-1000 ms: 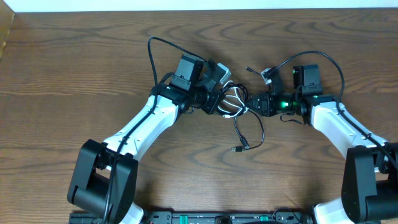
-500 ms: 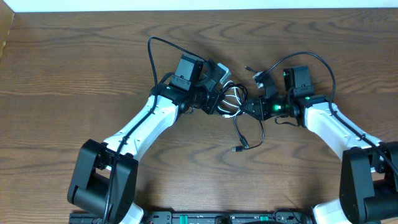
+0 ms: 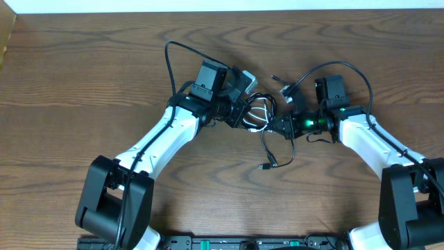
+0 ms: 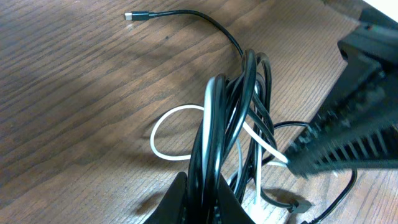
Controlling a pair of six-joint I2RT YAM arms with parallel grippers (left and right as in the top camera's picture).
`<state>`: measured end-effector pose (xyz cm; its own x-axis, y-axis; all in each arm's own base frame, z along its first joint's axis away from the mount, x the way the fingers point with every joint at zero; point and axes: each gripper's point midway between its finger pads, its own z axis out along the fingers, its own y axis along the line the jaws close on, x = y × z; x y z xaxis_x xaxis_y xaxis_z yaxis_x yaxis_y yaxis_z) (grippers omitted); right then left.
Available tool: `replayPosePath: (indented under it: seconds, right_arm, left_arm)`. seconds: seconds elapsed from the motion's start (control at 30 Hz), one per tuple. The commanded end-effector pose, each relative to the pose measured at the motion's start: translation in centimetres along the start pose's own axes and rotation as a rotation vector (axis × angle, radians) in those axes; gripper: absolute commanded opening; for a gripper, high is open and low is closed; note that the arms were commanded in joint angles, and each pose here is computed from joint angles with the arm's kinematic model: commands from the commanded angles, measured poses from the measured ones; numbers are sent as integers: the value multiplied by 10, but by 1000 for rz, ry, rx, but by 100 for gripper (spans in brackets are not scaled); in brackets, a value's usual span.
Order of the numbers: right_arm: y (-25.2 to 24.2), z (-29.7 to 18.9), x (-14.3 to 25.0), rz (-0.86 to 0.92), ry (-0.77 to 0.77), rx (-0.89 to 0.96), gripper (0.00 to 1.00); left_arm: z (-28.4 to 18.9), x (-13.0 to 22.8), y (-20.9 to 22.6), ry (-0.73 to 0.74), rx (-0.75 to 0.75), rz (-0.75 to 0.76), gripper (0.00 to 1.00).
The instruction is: Untangle cables
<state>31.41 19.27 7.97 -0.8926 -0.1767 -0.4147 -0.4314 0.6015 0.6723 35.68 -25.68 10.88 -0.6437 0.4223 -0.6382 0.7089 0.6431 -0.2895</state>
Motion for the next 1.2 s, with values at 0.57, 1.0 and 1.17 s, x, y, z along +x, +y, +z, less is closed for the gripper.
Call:
replayPosePath:
  seconds: [0.57,1.0,1.17]
  right_arm:
    - [28,1,23,-185,84,-109,6]
    - [6,2,-6,-101,-5,18,31]
    - [-2,-1,-15,-13,-42,55,45]
  left_arm:
    - [-7,-4,-2,-17,-1,2,7]
    - [-7,-3,-2,-14,-1,-1,7]
    - [-8,-1,22,-13,-139,-146,8]
